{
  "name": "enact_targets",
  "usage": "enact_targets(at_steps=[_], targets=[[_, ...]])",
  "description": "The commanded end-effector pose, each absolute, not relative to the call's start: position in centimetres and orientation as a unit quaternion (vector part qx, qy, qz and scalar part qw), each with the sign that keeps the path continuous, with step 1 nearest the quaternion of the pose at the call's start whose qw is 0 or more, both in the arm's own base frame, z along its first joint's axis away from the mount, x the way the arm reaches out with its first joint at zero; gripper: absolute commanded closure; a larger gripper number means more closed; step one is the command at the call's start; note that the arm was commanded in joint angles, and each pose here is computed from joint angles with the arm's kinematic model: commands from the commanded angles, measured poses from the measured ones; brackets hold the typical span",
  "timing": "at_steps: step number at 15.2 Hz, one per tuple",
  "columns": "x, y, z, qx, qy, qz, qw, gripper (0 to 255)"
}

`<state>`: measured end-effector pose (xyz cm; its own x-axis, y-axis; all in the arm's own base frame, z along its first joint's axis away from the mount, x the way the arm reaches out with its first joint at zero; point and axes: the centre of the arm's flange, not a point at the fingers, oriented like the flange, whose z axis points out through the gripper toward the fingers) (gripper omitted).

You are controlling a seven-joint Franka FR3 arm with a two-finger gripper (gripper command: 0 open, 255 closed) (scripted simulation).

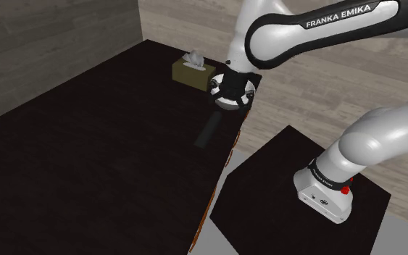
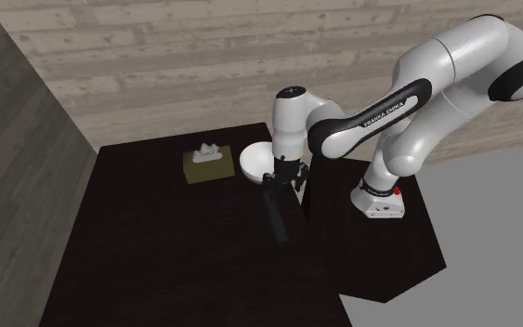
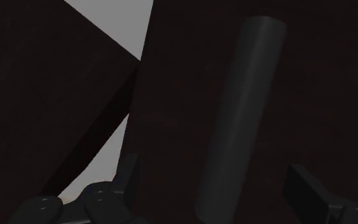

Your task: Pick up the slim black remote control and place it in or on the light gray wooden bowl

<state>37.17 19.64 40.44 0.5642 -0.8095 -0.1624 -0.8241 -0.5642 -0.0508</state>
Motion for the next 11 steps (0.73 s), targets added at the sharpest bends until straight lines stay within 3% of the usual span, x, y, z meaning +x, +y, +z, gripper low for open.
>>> enact_targets(at_steps=[1, 11], targets=[[38.2, 21.2, 38.6, -0.86, 0.501, 0.073, 0.068, 0], [39.1, 23.6, 32.8, -0.836, 0.537, 0.086, 0.075, 0]])
